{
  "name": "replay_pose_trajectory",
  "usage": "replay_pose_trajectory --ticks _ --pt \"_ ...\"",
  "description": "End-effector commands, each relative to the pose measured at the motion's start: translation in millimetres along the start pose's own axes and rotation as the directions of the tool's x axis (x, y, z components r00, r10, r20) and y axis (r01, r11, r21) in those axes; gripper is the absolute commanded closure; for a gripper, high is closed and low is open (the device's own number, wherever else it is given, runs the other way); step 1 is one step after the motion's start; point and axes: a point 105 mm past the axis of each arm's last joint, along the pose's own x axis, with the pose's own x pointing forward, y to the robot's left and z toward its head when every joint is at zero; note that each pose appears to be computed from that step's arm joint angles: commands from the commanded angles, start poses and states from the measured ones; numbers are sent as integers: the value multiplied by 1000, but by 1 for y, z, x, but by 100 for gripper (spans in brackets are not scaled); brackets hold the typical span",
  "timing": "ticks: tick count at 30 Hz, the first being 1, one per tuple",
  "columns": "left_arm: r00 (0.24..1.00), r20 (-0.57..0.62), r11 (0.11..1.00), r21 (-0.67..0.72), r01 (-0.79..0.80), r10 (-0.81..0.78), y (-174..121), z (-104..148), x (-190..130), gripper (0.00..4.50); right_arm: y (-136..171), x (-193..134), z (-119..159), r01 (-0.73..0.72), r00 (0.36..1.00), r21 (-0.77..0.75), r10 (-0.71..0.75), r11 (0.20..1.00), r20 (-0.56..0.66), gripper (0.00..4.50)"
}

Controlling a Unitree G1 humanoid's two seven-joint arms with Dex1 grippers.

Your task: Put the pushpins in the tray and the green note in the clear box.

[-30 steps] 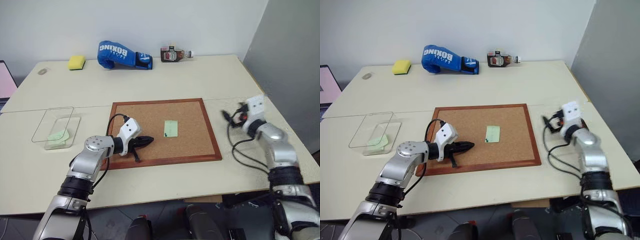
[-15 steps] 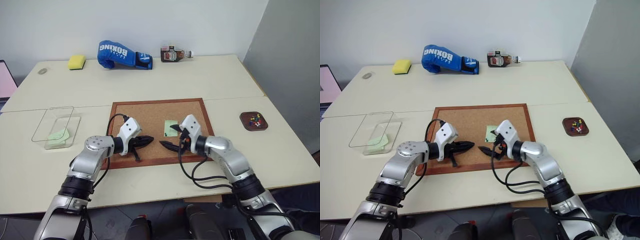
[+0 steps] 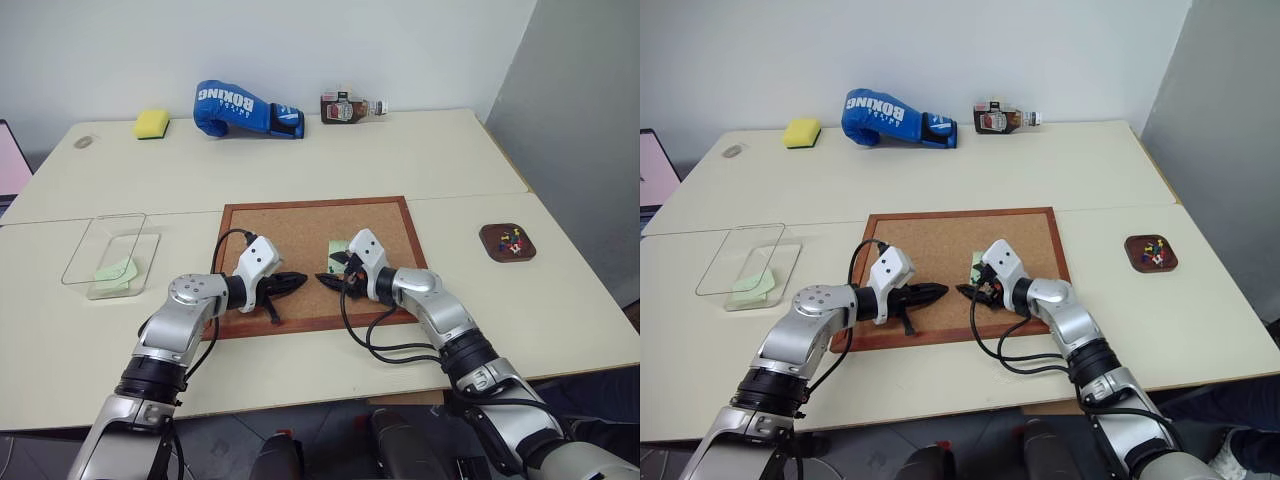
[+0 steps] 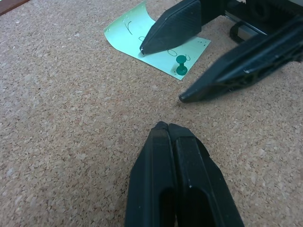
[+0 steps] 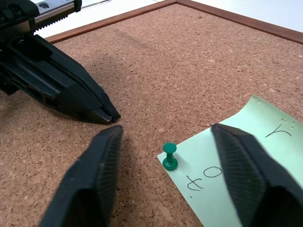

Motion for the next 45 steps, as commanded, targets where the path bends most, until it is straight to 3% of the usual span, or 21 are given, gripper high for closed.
replay_pose_trajectory --ticks 1,12,27,31,34,38,45 --pt "996 -82 998 -41 -49 45 6 -22 -7 450 -4 -1 12 4 999 -27 -3 1000 41 258" --pt "996 -71 998 -34 -49 46 8 -17 -3 450 -1 -2 17 -6 999 -76 10 997 49 448" --pt "996 -75 998 -48 -40 37 4 -21 -1 450 -16 -26 72 59 983 -165 -28 985 182 448" --pt "1000 14 990 -143 -19 21 1 -2 6 450 -15 -30 79 60 984 -237 -18 970 175 448" --pt "990 134 957 -289 2 38 7 25 6 450 -16 -33 81 66 986 -284 -18 956 167 448" --pt "966 258 895 -435 103 15 7 51 2 374 -15 -38 77 56 992 -410 -5 910 124 450" --pt "906 424 682 -657 321 -18 -1 79 -1 254 -18 -48 79 84 990 -468 -20 880 141 450"
